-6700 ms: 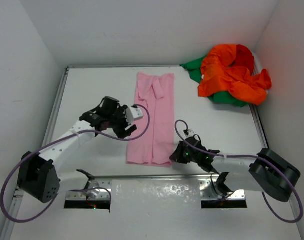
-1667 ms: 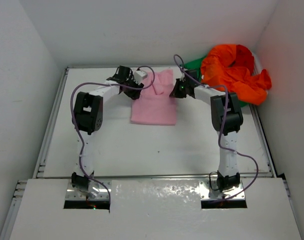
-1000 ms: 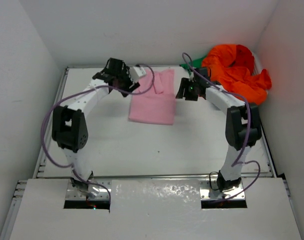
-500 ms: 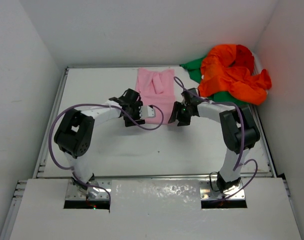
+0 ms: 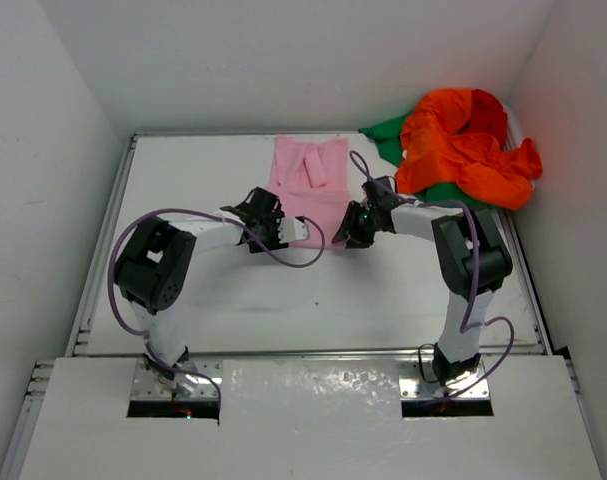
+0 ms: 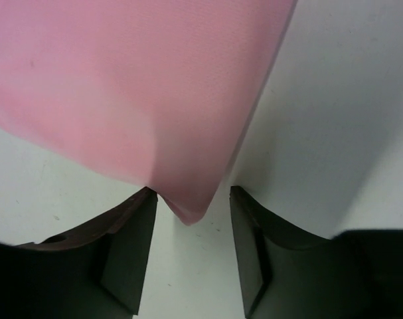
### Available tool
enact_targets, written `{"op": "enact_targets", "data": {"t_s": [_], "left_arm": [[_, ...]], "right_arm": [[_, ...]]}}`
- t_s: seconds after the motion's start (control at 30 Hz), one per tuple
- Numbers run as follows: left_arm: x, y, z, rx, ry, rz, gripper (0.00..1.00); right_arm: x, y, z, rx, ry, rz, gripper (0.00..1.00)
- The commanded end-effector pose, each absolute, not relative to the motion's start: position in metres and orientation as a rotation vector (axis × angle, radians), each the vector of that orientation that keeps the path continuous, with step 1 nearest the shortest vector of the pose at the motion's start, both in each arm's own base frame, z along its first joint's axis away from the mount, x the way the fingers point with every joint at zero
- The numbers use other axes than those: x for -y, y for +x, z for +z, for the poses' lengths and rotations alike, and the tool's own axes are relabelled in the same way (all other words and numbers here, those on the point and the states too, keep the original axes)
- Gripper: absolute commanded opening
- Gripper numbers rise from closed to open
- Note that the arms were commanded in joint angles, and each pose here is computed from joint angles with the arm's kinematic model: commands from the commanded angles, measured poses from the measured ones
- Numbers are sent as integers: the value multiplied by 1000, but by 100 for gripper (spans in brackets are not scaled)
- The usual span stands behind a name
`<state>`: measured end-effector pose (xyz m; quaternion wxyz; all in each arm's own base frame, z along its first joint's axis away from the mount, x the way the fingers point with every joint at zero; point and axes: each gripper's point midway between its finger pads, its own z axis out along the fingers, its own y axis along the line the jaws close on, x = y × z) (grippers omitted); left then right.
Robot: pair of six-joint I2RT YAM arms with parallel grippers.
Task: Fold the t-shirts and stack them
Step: Grab one side of the 2/3 rectangular tshirt with both arms
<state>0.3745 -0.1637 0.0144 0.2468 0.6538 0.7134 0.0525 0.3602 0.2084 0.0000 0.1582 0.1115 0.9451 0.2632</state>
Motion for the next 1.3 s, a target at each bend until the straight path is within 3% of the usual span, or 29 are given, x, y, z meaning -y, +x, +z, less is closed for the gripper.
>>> {"op": "enact_targets", "data": {"t_s": [0.0,0.17,0.3,0.37,0.63,0.93,1.07,1.27], "left_arm": [[175,387,17,-1941,1707,115,44],[183,382,16,-1960,1684,43,35],[181,379,14,-1976,1679,45,0],[177,376,14,-2005,1674,49,0],[168,329,22,-2069,1705,10,0],[148,210,35,-2208,1855,-75,0],[141,162,61,-2231,1898,-187,0],[162,136,116,-2140,1937,-387,0]], "right_arm": [[-212,359,-12,-2726,360,756,40],[-210,358,-16,-2738,372,746,27],[-207,360,-15,-2734,369,731,9],[-206,358,-12,-2741,338,721,0],[-201,321,3,-2787,45,724,0],[-193,204,31,-2867,-266,793,0],[-200,165,58,-2830,-394,848,0],[-202,127,88,-2883,-470,922,0]]}}
